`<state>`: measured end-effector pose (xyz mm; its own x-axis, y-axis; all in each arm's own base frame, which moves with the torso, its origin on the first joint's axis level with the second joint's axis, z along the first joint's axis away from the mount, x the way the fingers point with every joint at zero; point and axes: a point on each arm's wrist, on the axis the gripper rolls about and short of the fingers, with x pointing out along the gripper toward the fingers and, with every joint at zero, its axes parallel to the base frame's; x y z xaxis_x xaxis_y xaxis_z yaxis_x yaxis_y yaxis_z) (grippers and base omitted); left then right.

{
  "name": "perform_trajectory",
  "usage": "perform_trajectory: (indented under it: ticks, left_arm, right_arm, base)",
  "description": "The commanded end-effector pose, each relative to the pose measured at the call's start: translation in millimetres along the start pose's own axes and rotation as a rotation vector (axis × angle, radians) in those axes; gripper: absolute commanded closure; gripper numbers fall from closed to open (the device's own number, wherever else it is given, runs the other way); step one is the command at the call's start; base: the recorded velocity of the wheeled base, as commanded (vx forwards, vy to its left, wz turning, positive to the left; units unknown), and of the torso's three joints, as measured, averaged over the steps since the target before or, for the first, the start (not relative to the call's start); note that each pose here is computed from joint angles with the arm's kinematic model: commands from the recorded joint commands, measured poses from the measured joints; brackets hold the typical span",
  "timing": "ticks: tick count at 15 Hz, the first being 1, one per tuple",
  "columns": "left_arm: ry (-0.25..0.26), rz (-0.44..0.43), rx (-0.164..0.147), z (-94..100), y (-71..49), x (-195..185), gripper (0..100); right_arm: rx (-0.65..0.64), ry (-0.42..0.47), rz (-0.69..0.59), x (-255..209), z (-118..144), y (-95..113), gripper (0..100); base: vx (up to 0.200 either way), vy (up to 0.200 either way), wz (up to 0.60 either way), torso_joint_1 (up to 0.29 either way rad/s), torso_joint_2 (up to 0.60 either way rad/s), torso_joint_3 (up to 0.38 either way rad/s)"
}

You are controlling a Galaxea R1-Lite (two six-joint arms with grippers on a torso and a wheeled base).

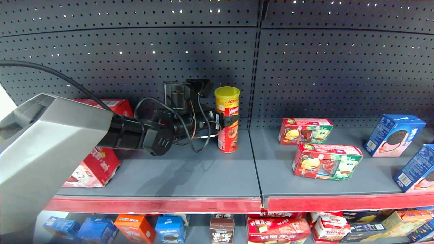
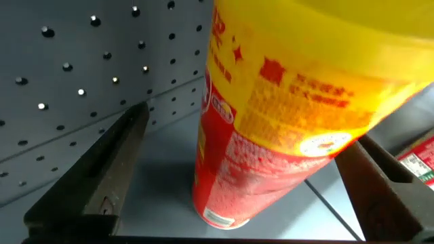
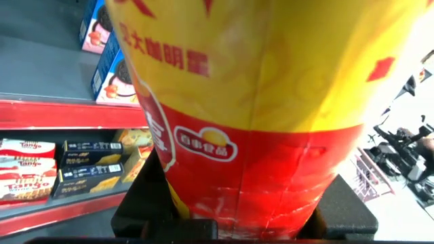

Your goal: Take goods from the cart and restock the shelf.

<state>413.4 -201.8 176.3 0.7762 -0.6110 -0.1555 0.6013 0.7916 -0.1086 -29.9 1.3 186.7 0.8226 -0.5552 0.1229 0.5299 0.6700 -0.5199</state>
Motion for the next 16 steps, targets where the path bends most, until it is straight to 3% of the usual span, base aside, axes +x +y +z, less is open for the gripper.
perform_trajectory:
  ticks: [1,10,15,16]
  left_arm:
    - [0.004,0.000,-0.001,-5.2,1.4,8,0]
    - [-0.023,0.020,0.005,-8.7,5.8,27,0]
    - [-0.035,0.031,-0.013,-8.7,5.6,32,0]
    - [-0.033,0.029,-0.013,-9.3,3.5,32,100]
  right_arm:
    - [0.003,-0.014,-0.010,-3,0,-1,100]
    - [-0.025,-0.016,-0.009,-3,1,-2,100]
    - [-0.032,-0.019,-0.002,-3,0,-1,100]
    - [-0.038,-0.019,-0.002,-3,0,-1,100]
  base:
    - [0.000,0.000,0.00,0.000,0.00,0.000]
    - [0.000,0.000,0.00,0.000,0.00,0.000]
    - [0.000,0.000,0.00,0.000,0.00,0.000]
    - [0.000,0.000,0.00,0.000,0.00,0.000]
